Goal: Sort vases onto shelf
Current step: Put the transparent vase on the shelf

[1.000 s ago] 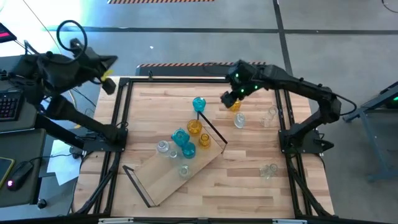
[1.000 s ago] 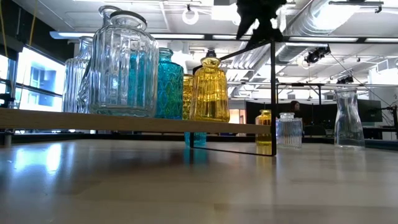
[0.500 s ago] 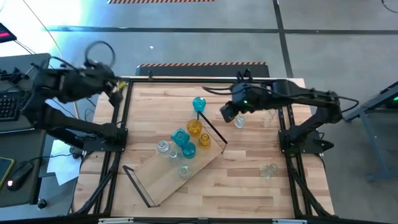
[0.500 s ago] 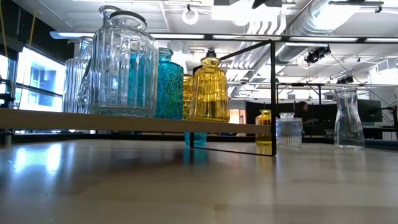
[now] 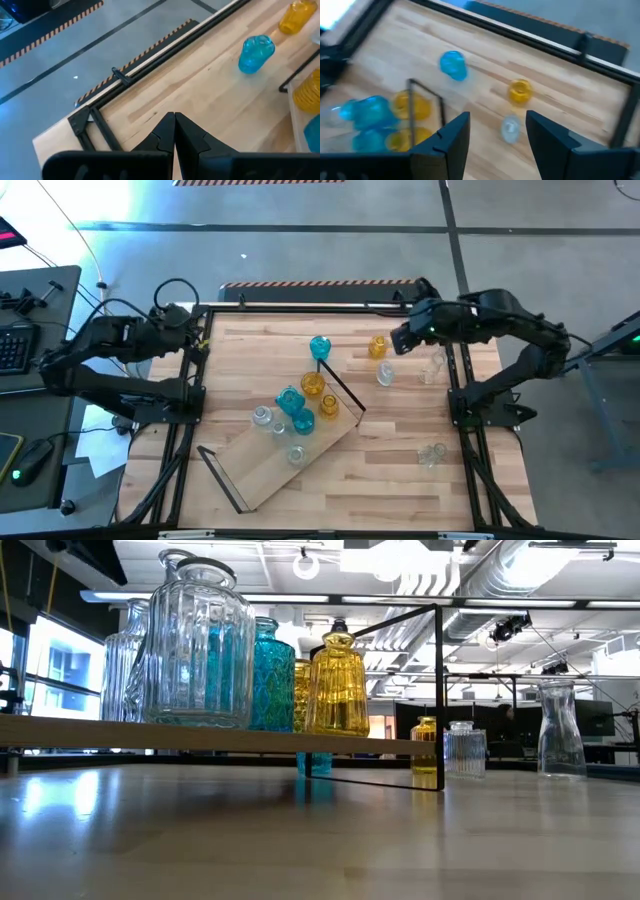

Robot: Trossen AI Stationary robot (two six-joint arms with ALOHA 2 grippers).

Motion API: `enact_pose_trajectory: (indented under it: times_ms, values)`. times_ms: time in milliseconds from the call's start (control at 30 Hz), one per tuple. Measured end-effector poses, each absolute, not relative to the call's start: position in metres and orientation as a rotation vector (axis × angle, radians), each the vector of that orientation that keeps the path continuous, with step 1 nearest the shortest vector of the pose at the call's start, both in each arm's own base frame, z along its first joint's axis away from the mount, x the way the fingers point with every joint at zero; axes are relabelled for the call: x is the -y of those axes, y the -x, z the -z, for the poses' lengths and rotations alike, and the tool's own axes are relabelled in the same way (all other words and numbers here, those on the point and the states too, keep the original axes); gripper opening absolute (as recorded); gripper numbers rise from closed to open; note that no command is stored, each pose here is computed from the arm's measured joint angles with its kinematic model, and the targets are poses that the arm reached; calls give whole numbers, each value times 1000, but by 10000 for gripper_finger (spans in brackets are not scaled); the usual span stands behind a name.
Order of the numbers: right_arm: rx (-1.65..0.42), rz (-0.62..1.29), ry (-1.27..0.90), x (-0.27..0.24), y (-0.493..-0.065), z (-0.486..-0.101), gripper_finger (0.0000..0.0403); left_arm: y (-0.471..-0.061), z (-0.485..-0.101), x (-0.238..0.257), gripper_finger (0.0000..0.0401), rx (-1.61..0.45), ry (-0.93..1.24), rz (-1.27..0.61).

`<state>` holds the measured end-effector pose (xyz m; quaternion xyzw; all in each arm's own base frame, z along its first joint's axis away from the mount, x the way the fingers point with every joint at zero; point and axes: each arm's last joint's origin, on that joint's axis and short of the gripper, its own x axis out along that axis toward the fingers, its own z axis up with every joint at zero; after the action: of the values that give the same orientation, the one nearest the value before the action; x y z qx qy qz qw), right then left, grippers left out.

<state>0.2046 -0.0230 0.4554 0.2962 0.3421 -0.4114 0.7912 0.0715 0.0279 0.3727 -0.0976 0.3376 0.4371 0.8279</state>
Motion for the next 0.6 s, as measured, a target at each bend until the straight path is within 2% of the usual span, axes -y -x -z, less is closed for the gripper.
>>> enact_pose_trajectory:
  times_ms: [67, 267, 433, 600]
  values:
    - [-744, 933, -656, 32, -200, -449, 176, -75, -367, -28, 0, -723, 206, -928]
    - [-944, 1014, -706, 63, -189, -407, 176, -80, -357, -28, 0, -761, 222, -891]
    - [-1072, 1061, -761, 83, -168, -377, 176, -81, -359, -28, 0, -729, 234, -884]
    - [-1113, 1084, -828, 88, -139, -359, 176, -82, -359, -28, 0, -727, 251, -860]
